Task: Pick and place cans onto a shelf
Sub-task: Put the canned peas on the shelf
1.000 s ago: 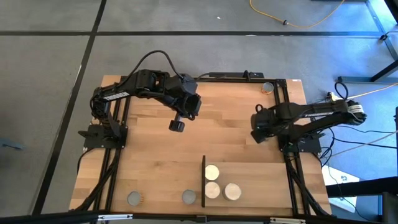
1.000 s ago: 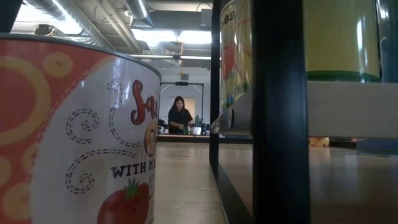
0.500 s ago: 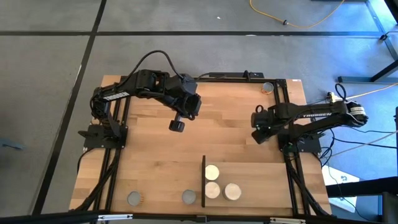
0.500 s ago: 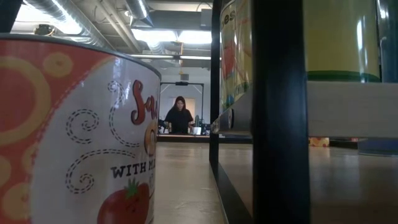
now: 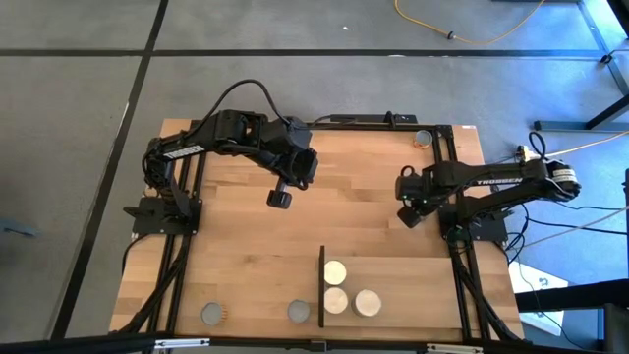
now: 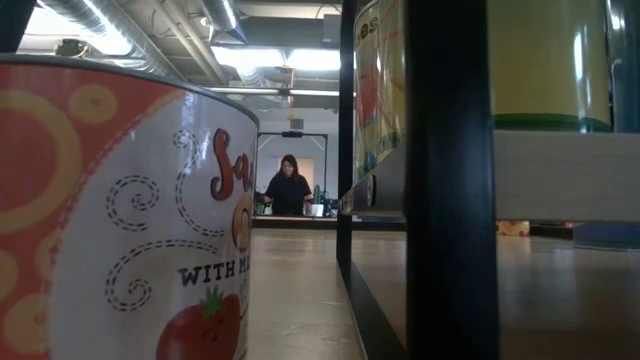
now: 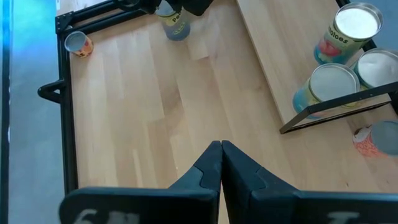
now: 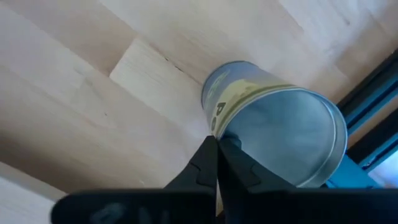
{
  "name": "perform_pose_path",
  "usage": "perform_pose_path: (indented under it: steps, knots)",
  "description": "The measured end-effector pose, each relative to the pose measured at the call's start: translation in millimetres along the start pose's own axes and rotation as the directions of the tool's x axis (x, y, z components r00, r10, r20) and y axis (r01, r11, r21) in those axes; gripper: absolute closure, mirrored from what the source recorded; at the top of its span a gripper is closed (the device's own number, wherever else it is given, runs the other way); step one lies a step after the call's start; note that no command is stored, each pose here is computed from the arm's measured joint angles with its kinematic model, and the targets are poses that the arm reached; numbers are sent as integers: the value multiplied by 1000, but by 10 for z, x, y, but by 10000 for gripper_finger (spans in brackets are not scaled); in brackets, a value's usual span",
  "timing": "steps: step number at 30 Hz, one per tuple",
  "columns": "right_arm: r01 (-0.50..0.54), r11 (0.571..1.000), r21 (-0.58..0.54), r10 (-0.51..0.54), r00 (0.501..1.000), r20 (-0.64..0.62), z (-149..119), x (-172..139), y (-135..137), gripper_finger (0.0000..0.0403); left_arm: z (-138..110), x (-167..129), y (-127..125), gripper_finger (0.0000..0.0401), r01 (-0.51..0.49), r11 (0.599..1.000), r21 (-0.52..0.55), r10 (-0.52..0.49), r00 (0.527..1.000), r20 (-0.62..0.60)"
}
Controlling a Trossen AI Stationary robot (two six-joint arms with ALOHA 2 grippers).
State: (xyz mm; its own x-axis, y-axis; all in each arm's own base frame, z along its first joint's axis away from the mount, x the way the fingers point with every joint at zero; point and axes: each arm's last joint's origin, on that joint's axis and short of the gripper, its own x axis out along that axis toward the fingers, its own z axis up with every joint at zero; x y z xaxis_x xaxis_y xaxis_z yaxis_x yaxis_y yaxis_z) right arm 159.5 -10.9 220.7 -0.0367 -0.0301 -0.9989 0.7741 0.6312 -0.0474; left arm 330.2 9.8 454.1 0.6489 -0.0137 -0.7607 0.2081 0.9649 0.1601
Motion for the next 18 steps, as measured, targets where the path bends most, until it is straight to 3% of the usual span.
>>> perform_pose_path:
  steps: [9, 18]
  knots:
    - [-87, 994, -61, 93, 991, 94, 98, -380, 86, 401, -3, -2, -1, 400, 1, 1000, 0, -1, 1000, -3]
    - [-56, 971, -234, 83, 991, 109, 71, -821, 305, 402, -4, -4, -1, 400, 1, 1000, 0, -1, 1000, -3]
